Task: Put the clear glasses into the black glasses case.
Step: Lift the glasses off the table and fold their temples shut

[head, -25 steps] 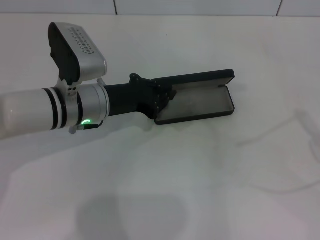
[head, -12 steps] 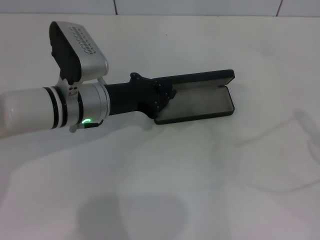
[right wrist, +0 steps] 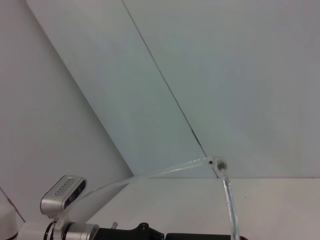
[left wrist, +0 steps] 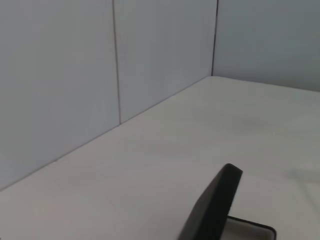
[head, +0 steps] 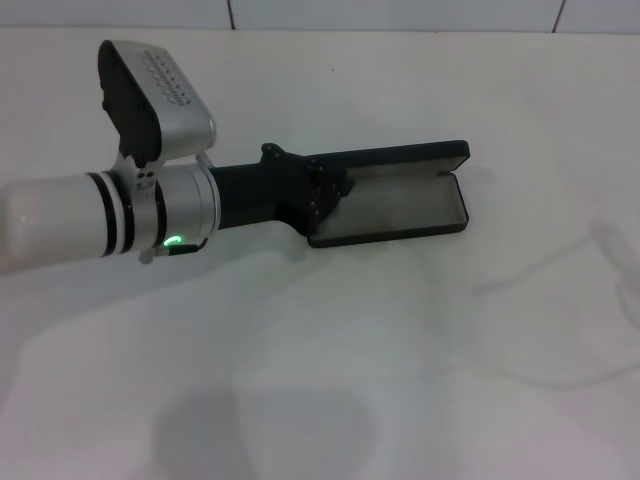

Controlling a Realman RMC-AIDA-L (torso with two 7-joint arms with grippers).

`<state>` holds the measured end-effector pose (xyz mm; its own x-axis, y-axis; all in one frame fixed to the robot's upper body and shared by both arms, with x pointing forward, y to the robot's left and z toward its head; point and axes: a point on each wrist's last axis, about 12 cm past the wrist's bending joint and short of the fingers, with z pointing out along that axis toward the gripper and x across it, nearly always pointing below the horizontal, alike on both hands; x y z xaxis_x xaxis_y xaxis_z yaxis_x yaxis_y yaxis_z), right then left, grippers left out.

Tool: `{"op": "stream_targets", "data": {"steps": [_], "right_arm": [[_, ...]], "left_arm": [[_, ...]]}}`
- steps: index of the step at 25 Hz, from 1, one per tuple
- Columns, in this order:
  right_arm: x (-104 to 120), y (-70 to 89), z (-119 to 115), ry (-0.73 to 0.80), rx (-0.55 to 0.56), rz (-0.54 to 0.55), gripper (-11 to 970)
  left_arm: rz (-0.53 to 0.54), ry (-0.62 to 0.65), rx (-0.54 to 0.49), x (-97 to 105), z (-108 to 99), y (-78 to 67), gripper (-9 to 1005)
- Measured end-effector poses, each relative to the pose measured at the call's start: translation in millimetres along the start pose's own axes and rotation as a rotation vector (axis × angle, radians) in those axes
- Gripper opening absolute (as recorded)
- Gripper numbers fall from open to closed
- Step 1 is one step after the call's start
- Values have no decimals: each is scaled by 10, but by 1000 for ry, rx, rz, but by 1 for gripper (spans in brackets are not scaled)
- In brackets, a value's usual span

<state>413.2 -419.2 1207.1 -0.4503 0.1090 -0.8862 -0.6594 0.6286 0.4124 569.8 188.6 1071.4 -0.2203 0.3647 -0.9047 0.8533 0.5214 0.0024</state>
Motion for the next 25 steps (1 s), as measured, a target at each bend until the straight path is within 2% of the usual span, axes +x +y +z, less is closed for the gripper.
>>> {"op": "stream_targets", "data": {"steps": [4,7,12,15,18,21,23,25], "right_arm": [[24,6,-26,0,6,3,72],[44,2,-41,-6,8,4,72],[67,-60,39,-49,-42,-24,72],[117,-139,231,-83,-134,-36,72],[186,-202,535,-104,-264,-45,72],[239,-239,850,-127,-375,-58,72],[261,-247,1012,-128,-412,-63,72],[287,-253,1192,-110,-434,-62,72]], "left_arm": [[-25,-21,48,20,-55,-70,102],[-42,-72,96,-24,-188,-132,102],[-47,-293,167,-347,-555,-212,101],[-49,-452,271,-559,-704,-283,101],[-37,-550,358,-702,-754,-343,101],[-29,-594,428,-798,-712,-412,100],[-34,-634,485,-837,-623,-509,100],[-38,-654,502,-831,-589,-547,100]]}}
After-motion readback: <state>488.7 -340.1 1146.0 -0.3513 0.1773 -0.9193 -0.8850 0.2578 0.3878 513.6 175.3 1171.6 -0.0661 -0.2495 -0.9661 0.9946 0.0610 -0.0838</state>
